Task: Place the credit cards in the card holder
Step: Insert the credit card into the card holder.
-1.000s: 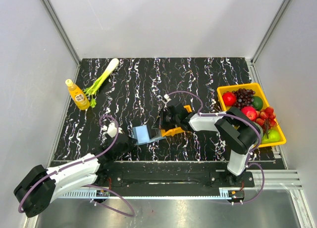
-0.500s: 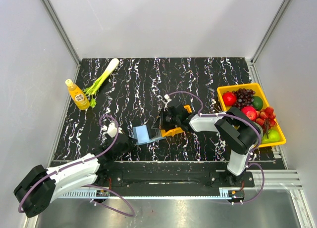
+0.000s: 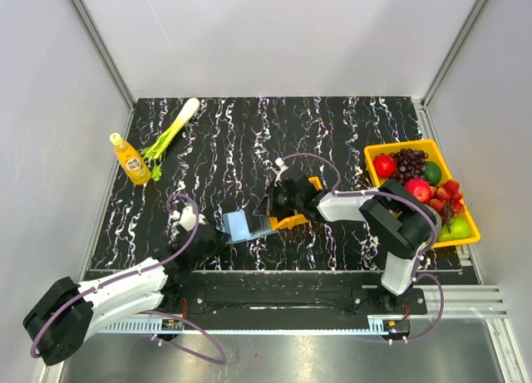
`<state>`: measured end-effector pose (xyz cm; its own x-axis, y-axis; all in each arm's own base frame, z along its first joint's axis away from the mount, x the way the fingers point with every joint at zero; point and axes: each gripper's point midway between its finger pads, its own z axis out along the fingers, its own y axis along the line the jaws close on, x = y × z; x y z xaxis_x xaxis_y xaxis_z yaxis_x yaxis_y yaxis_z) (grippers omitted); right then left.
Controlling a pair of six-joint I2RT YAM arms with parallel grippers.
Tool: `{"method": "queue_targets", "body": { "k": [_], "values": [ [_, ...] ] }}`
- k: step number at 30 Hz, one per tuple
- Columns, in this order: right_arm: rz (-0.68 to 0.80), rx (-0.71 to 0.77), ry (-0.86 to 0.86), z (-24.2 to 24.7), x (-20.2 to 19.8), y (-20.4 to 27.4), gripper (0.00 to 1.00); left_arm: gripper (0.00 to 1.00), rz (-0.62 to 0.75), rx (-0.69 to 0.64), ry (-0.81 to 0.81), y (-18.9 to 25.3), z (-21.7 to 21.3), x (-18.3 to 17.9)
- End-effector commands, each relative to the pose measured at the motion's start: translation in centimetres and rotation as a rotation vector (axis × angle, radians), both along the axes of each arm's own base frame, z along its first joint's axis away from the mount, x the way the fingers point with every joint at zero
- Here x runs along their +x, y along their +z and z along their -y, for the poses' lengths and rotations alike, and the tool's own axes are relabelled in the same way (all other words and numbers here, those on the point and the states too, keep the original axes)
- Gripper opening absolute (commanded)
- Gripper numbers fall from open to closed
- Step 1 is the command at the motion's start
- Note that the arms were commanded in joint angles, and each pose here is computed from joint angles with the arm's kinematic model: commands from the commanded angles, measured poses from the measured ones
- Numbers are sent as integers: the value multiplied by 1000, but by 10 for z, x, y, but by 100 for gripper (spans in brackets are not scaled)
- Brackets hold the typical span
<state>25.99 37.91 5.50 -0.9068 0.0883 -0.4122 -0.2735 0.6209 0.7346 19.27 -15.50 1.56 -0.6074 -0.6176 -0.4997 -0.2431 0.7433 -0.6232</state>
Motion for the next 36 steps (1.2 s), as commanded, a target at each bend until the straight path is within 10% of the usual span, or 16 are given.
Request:
{"method": "queue_targets", "body": {
  "k": [1, 36],
  "values": [
    [2, 2, 13, -5, 0, -2, 0, 0, 29, -3, 4, 7, 0, 5],
    [54, -183, -43, 18, 14, -29, 0, 0, 33, -4, 10, 5, -2, 4]
  ]
}}
